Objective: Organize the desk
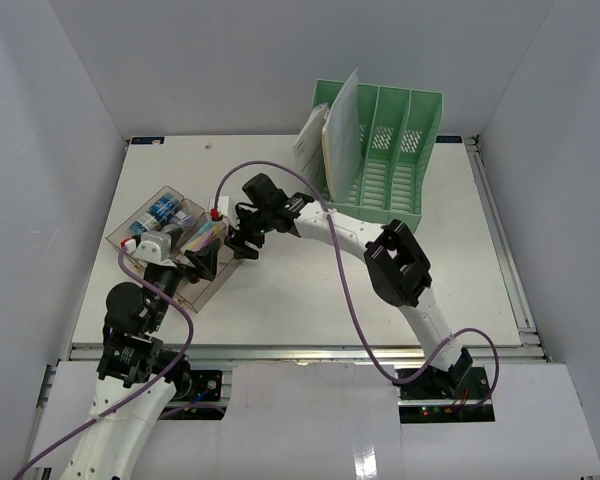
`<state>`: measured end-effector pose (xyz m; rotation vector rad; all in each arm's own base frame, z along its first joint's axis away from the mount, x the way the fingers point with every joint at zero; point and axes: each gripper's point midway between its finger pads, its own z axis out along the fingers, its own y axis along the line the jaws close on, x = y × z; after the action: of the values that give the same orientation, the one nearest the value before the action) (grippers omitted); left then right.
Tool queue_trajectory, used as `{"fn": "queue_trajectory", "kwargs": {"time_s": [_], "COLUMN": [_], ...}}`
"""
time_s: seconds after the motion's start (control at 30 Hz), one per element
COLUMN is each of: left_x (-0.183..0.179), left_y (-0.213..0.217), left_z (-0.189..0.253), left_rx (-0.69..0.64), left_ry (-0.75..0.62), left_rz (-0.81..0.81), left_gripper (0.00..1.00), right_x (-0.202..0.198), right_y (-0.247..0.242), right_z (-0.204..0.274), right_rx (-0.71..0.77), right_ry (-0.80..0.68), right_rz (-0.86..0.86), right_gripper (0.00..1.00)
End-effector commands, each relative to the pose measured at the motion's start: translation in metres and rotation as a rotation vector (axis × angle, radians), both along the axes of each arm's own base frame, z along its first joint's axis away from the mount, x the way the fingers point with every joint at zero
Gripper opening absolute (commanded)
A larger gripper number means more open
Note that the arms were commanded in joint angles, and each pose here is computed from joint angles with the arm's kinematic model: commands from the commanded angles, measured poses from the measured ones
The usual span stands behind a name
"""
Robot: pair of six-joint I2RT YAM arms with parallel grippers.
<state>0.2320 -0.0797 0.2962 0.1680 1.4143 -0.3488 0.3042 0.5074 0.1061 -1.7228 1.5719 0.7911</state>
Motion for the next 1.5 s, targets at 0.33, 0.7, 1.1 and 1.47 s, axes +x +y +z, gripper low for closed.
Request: {"fn": "queue_trajectory", "kwargs": {"time_s": [0.33, 0.7, 1.1, 1.47], "left_x": [-0.003, 0.002, -0.014, 0.053], "left_y": [-0.014, -0.045, -0.125, -0.230], "left_z": [0.000, -0.025, -0.073, -0.125], "left_rx": [0.013, 0.036, -0.087, 0.061], "left_ry": [0.004, 0.104, 0.300, 0.380], "left_rz": [-0.083, -0.243, -0.768, -0.740], "left_gripper": [0.98, 0.98, 0.98, 0.92], "right_x": [0.051, 0.070, 0.038, 0.010], "right_y": [-0.214, -0.280, -0.300, -0.389], "right_z": [0.019, 0.004, 0.066, 0.115], "right_rx": [-0.115, -0.037, 0.157, 0.426], "right_ry": [-0.024, 0.099, 0.132, 0.131], "right_rz": [-0.474, -1.002, -0.618, -0.629], "right_gripper": [0.80, 0.77, 0.71, 0.75]}}
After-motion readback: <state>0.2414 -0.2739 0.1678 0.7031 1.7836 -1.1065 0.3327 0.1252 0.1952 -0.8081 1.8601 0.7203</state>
